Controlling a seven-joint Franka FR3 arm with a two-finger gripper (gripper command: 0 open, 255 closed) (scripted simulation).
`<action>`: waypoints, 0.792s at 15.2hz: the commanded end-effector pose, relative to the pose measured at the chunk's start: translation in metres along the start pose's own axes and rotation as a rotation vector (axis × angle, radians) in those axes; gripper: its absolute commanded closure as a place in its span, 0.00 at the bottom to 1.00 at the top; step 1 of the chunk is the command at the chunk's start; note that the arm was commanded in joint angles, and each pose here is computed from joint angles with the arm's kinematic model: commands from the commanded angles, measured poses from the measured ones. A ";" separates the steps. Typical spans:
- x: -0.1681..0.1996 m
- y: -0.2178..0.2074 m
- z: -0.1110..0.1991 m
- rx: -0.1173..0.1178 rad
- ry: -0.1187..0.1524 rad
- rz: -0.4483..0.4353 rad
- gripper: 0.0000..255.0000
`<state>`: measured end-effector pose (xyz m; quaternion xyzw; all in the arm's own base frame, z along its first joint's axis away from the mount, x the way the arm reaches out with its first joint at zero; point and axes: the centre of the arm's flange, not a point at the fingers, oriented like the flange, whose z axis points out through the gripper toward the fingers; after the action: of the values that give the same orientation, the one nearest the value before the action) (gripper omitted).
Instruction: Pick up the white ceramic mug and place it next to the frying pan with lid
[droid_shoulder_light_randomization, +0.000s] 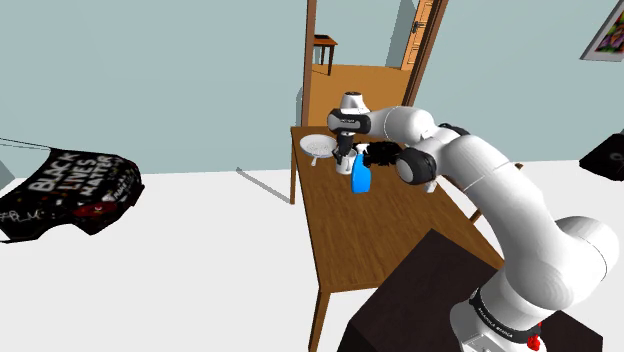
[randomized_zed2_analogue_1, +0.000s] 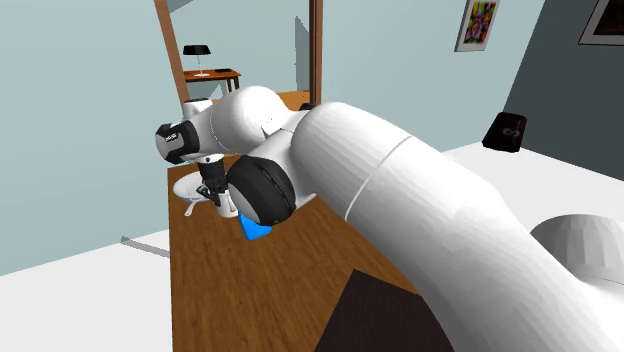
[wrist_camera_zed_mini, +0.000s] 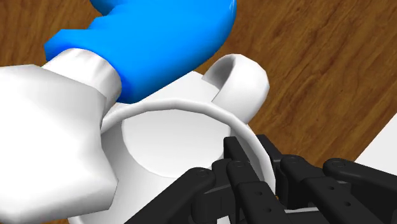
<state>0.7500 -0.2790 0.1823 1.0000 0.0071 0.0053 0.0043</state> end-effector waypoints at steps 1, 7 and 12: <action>-0.001 0.001 0.011 0.000 0.001 0.000 1.00; -0.001 0.000 0.043 0.000 0.001 0.000 1.00; -0.001 0.000 0.052 0.000 0.001 0.000 1.00</action>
<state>0.7494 -0.2796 0.1300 1.0000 0.0071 0.0052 0.0042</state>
